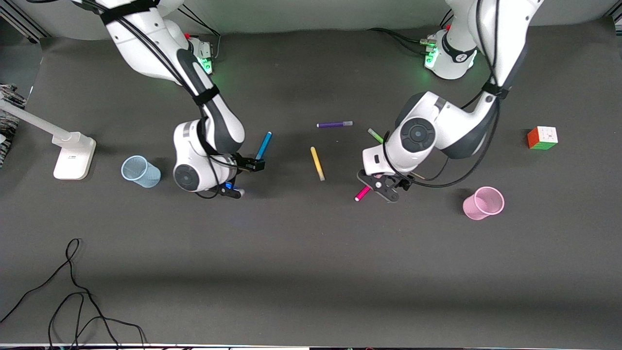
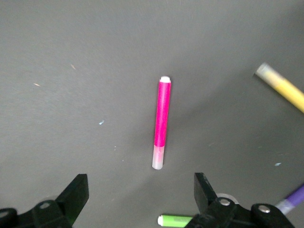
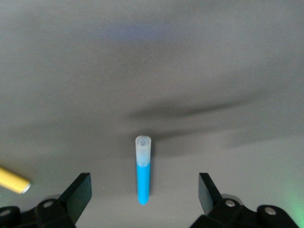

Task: Place pink and blue markers in matching cups
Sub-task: 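Lower both grippers over the blue and pink markers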

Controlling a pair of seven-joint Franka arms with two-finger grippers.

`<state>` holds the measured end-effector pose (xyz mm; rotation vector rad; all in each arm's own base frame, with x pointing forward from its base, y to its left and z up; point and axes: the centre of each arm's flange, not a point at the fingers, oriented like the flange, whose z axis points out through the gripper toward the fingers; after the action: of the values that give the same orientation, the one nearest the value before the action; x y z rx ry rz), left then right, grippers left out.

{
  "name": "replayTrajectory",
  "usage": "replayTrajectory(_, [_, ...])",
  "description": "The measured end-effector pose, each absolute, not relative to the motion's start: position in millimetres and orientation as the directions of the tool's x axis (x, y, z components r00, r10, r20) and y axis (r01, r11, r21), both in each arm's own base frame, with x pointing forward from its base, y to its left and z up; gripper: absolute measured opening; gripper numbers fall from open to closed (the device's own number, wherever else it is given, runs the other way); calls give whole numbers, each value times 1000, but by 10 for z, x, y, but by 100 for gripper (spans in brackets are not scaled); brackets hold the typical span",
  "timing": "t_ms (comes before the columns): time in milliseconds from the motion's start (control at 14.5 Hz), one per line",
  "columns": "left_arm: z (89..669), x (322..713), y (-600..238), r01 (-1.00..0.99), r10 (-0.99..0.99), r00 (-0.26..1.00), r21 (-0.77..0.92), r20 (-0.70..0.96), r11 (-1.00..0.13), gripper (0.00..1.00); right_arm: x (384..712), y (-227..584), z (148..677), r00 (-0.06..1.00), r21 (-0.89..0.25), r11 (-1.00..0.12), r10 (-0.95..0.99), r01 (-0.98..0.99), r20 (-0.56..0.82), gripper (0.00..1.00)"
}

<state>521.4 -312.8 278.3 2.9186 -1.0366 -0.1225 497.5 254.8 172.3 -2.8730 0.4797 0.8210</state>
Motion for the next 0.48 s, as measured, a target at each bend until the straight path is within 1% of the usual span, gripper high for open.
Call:
replayTrajectory(276, [2307, 4998, -3110, -647, -653, 753, 81, -83, -758, 98, 4928, 2601, 1471, 793, -3, -929, -313, -369, -523, 98])
replayTrajectory(414, [2173, 4966, -3121, -649, -655, 751, 93, -81, -755, 97, 4904, 2633, 1423, 793, -1, -929, -314, -369, -522, 90])
replayTrajectory(483, [2108, 4963, -3126, -648, -655, 752, 99, -75, -755, 97, 4891, 2652, 1419, 794, -1, -930, -313, -367, -522, 90])
